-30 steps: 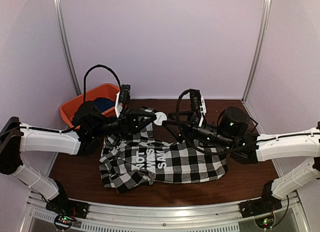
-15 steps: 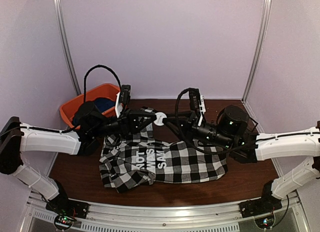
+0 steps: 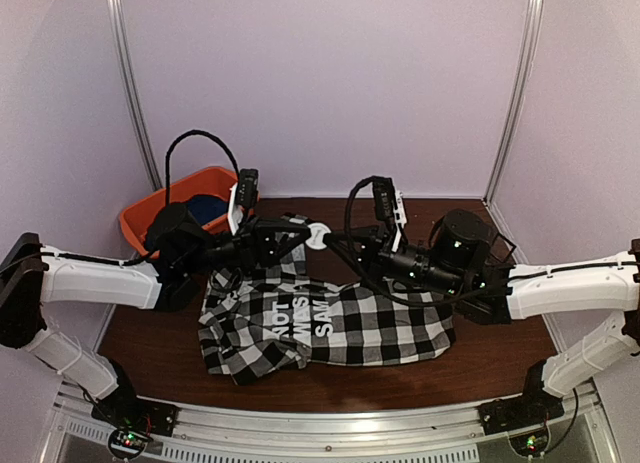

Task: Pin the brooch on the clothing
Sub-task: Pass from the left arm to the right, then open the brooch.

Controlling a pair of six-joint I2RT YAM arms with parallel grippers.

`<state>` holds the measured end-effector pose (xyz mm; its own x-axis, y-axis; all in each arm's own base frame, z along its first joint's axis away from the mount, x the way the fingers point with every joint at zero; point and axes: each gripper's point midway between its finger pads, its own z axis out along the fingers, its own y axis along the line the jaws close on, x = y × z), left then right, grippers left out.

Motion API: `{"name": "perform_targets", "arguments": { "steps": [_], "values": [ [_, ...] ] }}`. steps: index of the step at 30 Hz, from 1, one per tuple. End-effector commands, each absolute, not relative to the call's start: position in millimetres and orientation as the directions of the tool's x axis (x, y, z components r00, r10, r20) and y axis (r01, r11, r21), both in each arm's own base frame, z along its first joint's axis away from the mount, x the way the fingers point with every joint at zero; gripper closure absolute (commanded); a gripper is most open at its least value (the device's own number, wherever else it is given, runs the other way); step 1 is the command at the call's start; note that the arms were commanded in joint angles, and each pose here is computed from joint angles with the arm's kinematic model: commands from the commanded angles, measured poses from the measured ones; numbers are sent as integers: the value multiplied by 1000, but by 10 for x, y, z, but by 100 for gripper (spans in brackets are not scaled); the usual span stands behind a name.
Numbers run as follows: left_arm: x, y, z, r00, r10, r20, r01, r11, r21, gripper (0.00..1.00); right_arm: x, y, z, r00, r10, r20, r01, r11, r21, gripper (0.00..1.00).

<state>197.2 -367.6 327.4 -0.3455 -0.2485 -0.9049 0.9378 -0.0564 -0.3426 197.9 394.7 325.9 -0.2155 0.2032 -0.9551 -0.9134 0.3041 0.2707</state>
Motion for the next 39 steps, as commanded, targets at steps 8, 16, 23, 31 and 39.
{"name": "perform_targets", "arguments": {
  "steps": [8, 16, 23, 31, 39],
  "values": [
    [1960, -3666, 3293, -315, -248, -916, 949, -58, -310, 59, 1959, 3910, 3242, -239, 74, -968, -902, 352, 250, 100],
    [1979, -3714, 3232, -221, -140, -965, 975, -2, -223, 37, 1779, 3546, 3102, -303, -150, -941, -885, 410, 220, 100],
    [2065, -3778, 3115, -116, 12, -993, 991, 67, -115, 25, 1460, 3403, 2792, -386, -314, -868, -900, 336, 278, 100],
    [1752, -4012, 2832, -20, 164, -986, 999, -42, -27, 18, 1264, 3491, 2628, -516, -312, -798, -856, 233, 462, 100],
    [1502, -4090, 2792, 14, 165, -986, 989, -145, -10, 22, 1179, 3457, 2432, -569, -332, -752, -822, 192, 537, 100]
  ]
}}
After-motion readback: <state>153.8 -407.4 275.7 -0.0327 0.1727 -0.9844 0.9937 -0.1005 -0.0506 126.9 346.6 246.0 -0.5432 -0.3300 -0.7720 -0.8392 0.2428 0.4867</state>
